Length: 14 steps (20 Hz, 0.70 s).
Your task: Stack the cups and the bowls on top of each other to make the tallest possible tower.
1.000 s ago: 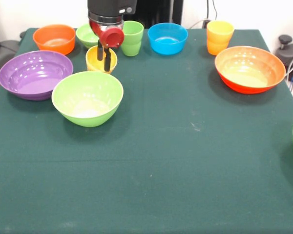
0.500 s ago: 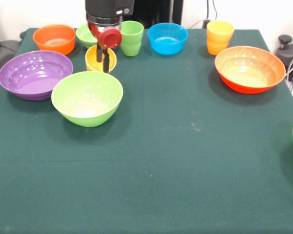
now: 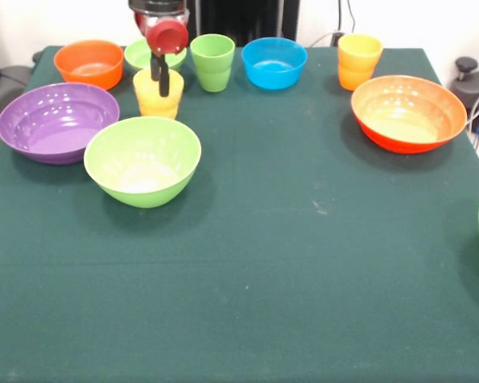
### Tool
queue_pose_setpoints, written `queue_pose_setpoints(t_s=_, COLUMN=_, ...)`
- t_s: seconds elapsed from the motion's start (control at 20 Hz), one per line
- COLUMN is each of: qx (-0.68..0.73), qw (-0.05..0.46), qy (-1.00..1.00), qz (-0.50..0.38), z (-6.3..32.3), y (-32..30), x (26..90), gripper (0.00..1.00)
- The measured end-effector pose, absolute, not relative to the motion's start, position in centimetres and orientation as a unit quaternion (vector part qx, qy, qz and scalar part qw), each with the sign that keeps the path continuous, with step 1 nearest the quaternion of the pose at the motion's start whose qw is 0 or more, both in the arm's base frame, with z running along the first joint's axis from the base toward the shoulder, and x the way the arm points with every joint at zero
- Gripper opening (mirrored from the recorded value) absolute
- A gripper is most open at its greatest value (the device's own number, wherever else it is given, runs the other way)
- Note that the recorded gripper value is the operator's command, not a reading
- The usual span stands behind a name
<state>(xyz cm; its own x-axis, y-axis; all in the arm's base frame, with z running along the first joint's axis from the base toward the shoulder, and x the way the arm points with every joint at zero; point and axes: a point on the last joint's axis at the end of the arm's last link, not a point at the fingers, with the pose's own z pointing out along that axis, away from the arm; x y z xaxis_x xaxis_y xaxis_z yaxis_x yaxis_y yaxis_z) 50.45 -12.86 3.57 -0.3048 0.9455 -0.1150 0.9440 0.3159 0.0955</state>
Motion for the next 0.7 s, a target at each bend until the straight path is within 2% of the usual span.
queue_pose_setpoints(t_s=0.3, qx=0.582, qw=0.068, qy=0.810, qz=-0.002, z=5.3, y=-12.6, x=50.5, gripper=1.00)
queue_pose_setpoints(t_s=0.7, qx=0.553, qw=0.057, qy=0.831, qz=-0.003, z=4.2, y=-8.7, x=50.7, gripper=1.00)
